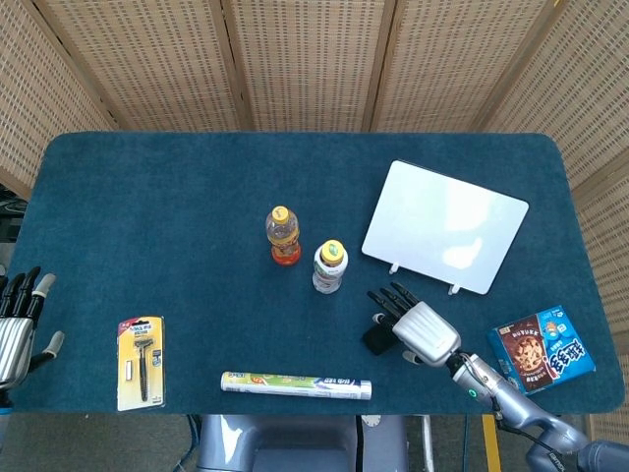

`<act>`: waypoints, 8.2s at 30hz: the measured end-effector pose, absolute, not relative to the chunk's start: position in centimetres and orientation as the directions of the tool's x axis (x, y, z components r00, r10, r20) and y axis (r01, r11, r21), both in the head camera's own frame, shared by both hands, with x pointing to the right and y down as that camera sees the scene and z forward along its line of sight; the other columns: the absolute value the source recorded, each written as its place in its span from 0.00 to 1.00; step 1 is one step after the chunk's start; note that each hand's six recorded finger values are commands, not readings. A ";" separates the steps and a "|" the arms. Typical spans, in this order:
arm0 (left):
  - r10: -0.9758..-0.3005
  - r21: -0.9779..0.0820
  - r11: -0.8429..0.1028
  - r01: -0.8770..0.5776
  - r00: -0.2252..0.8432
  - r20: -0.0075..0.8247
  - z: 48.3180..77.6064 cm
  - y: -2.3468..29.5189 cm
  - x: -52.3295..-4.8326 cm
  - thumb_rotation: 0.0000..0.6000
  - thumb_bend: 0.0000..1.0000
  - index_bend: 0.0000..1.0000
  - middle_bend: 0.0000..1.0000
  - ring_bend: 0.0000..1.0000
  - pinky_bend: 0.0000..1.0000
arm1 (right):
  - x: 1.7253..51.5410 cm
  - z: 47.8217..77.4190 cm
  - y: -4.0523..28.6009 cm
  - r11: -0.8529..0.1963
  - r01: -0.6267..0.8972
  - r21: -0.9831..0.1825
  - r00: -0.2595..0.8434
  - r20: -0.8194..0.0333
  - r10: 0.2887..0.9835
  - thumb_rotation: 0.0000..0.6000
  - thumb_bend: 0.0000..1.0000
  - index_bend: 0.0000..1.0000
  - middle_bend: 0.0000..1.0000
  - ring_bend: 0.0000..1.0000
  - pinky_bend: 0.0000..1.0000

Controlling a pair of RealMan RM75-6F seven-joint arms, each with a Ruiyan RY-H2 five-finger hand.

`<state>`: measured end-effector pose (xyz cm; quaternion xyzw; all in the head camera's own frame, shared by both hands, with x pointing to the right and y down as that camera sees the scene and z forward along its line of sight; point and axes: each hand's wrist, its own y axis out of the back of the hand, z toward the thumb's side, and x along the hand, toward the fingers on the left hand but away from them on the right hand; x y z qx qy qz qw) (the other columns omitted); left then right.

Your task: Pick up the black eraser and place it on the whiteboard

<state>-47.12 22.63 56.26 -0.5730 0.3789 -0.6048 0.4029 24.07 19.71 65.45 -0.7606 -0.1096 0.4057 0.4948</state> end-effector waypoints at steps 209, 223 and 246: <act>-0.903 -0.900 -0.430 0.067 -0.033 0.429 56.5 22.6 -46.0 1.00 0.33 0.00 0.00 0.00 0.00 | 34.6 69.3 6.5 -0.075 -0.056 -0.996 0.007 -0.076 0.997 1.00 0.16 0.52 0.06 0.00 0.00; -0.904 -0.901 -0.428 0.067 -0.033 0.427 56.4 22.7 -45.9 1.00 0.33 0.00 0.00 0.00 0.00 | 34.2 69.8 6.6 -0.096 -0.029 -0.995 -0.006 -0.096 0.995 1.00 0.16 0.52 0.06 0.00 0.00; -0.902 -0.900 -0.431 0.068 -0.036 0.430 56.5 22.7 -45.9 1.00 0.33 0.00 0.00 0.00 0.00 | 34.5 70.9 7.0 -0.140 -0.013 -0.990 -0.025 -0.139 0.990 1.00 0.16 0.39 0.00 0.00 0.00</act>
